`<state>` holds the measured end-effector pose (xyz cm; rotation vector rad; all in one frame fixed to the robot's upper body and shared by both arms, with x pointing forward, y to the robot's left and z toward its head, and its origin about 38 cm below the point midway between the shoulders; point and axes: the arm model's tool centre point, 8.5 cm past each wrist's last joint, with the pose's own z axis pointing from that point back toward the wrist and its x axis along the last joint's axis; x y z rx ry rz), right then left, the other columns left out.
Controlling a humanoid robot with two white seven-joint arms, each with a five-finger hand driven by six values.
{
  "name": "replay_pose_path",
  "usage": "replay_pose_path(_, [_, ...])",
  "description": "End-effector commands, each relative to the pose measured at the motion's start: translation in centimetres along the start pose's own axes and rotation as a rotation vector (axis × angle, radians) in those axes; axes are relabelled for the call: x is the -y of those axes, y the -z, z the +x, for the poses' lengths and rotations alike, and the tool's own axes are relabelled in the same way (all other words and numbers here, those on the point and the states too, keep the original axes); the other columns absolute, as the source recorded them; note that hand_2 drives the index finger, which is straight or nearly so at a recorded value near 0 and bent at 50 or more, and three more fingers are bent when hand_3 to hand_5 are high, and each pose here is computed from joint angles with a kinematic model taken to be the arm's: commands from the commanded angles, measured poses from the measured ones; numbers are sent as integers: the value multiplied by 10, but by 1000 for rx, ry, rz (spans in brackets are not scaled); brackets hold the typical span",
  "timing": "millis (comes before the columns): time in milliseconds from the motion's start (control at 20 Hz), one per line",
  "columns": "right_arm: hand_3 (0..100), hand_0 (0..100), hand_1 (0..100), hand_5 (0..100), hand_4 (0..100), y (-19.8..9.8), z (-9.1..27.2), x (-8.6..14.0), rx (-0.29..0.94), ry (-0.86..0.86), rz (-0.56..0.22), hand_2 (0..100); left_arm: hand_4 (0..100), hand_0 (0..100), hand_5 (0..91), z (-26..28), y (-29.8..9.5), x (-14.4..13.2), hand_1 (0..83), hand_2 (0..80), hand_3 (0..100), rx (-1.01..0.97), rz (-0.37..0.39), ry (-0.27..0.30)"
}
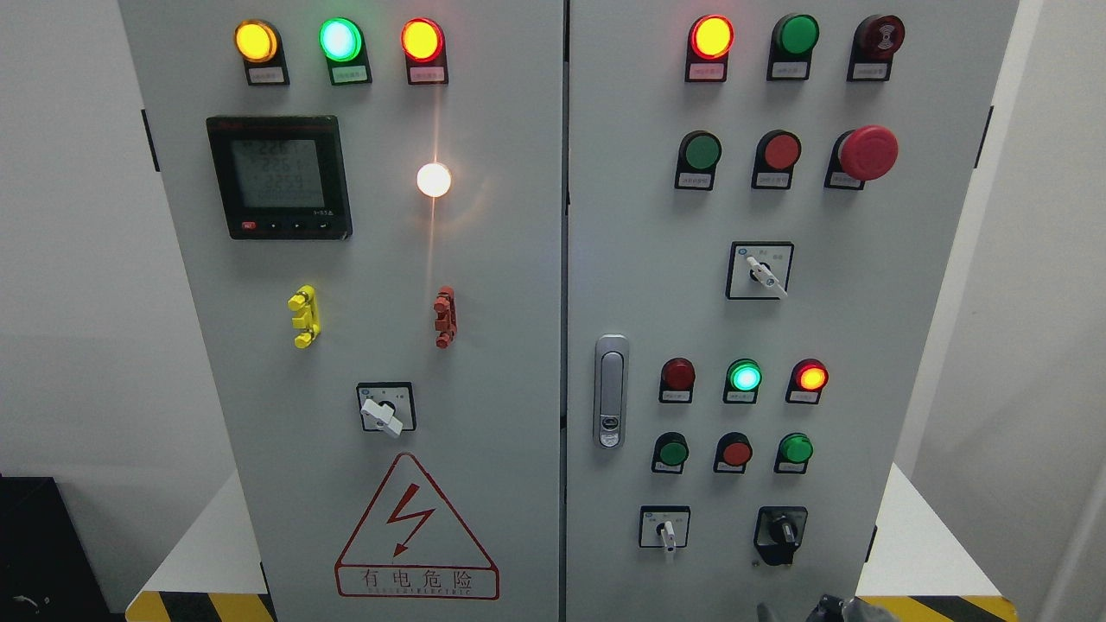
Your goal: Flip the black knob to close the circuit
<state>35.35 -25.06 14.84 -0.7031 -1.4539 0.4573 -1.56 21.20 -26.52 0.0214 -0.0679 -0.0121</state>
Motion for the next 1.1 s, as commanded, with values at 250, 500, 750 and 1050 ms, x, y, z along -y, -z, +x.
replay_pose_path(250, [113,0,54,43,127,-67,6,-7,228,742,51,2,0,120,0,0,0,0,556,0,0,0,1,0])
replay_pose_path(500, [0,0,23,0,0,-88,-3,-12,262,899,87,0,0,120,0,0,0,0,556,0,0,0,1,0])
replay_pose_path(750, [0,0,4,0,0,-101,-3,-17,316,962,158,0,0,120,0,0,0,0,556,0,0,0,1,0])
replay_pose_path(1050, [0,0,0,0,0,-102,-4,-18,317,963,165,0,0,120,0,0,0,0,556,0,0,0,1,0])
